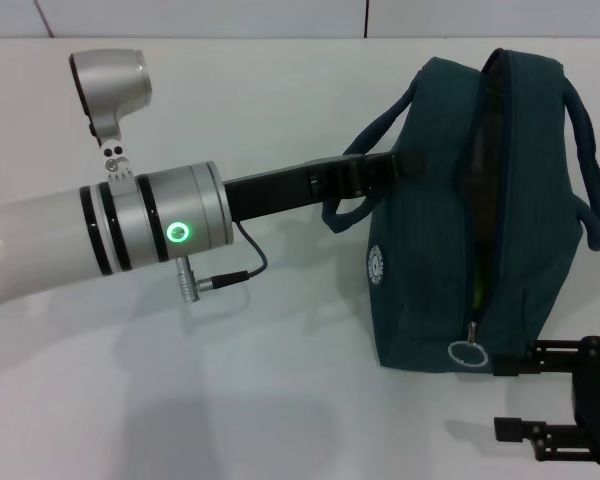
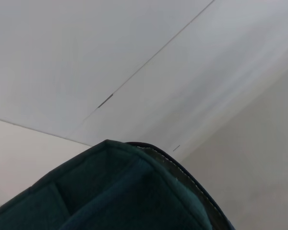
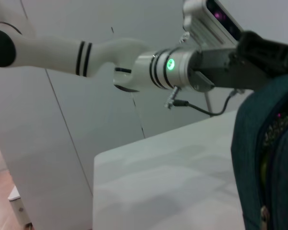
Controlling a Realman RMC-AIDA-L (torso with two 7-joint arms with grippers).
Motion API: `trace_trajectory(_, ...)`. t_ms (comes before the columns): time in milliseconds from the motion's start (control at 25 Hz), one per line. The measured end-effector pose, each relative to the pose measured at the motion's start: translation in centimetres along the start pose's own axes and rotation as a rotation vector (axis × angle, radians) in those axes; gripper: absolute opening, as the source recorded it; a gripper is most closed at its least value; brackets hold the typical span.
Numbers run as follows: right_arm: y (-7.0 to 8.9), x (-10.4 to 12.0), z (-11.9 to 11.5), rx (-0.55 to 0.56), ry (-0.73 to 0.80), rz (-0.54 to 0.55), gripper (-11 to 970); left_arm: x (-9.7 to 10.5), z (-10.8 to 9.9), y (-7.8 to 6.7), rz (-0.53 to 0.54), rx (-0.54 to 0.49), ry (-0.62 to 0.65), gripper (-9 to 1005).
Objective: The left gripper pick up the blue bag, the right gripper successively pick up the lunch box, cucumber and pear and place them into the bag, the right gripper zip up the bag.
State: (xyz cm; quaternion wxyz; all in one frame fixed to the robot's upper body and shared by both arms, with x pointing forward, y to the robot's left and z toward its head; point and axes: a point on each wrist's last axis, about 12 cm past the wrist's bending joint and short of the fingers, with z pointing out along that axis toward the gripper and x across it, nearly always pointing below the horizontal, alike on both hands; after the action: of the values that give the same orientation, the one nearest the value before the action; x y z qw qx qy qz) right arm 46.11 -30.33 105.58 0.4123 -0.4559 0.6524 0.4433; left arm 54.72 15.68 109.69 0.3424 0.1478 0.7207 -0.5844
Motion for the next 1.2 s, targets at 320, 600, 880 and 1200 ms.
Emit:
trace_trajectory(320,-0.2,0.3,0.2,0.029,0.002,0.012,635,0.0,-0.2,0.0,0.0,-0.001,-0.01,84)
trace_trajectory(600,-0.5,0.6,0.1,0.065,0.016,0.017,632,0.1,-0.2,0.0,-0.001,0.002,-0.01,84)
trace_trajectory(880,-0.6,0.6,0.7,0.08,-0.023,-0.002,633,0.1,-0.2,0.0,0.0,0.005,-0.008,85)
trace_trajectory(1200,-1.0,0.2,1.6,0.068,-0.05,0.001,634,0.2,-0.2,0.0,0.0,0.007,-0.005,85)
